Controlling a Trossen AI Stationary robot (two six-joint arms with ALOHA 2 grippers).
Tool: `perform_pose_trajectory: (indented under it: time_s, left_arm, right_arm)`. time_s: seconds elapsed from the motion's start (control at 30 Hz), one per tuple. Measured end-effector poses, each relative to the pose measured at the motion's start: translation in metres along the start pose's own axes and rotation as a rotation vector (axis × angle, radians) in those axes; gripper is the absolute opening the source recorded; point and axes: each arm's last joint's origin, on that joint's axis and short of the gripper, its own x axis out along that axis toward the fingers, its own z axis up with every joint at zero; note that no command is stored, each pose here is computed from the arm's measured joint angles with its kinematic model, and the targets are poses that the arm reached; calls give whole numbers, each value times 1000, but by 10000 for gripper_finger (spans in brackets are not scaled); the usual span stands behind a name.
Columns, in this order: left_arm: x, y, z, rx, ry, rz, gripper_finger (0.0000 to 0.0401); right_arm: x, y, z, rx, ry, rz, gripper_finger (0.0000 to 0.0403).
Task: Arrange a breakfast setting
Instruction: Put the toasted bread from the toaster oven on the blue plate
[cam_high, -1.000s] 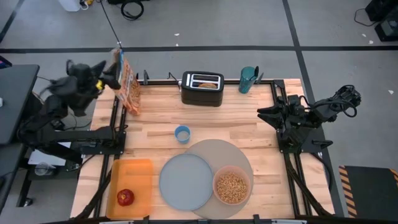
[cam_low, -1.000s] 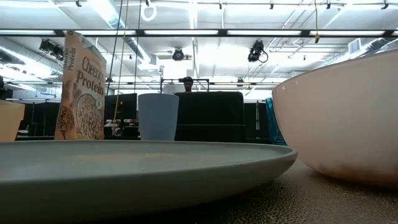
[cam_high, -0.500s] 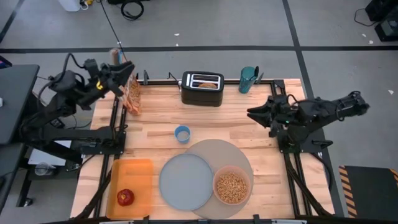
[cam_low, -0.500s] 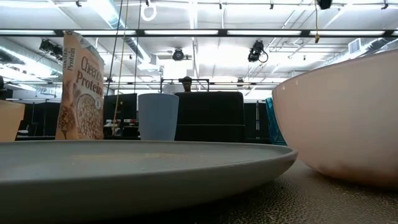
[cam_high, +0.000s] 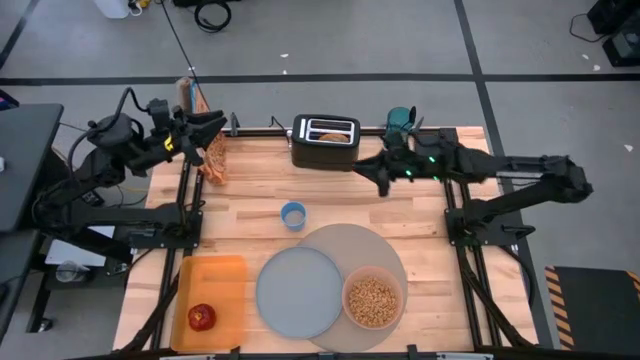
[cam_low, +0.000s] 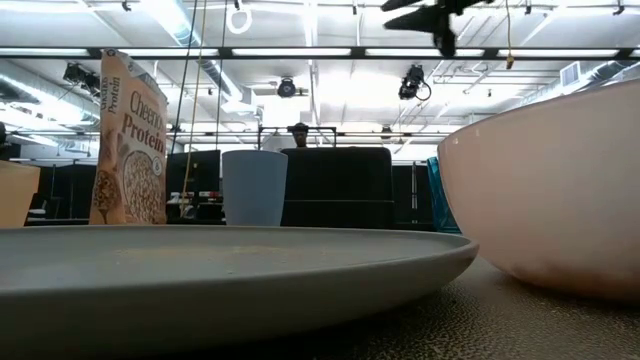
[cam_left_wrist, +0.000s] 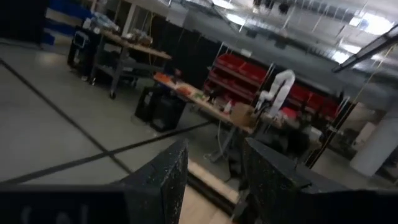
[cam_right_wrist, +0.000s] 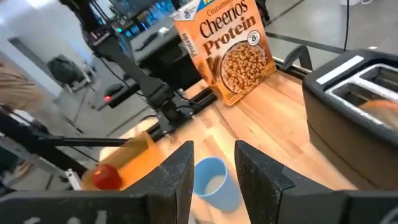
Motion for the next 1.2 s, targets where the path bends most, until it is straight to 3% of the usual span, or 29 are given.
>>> perform_pose_trajectory:
  time_s: [0.23,0.53,0.7,0.87,1.2]
  left_arm:
    - [1,4,-6,18,73,-3,162]
    - [-5,4,-4,17,73,-16,162]
    - [-4,6,-10,31,128,9,162]
    - [-5,6,-9,23,122,6,162]
    - [-9,7,-7,18,110,5,162]
  right_arm:
    - [35,-8,39,-44,86,-96,123]
    - [66,-40,70,-201,347,-275,123]
    - [89,-66,73,-324,502,-323,123]
    - [111,-86,69,-475,584,-284,123]
    - [134,-120,63,-546,611,-327,123]
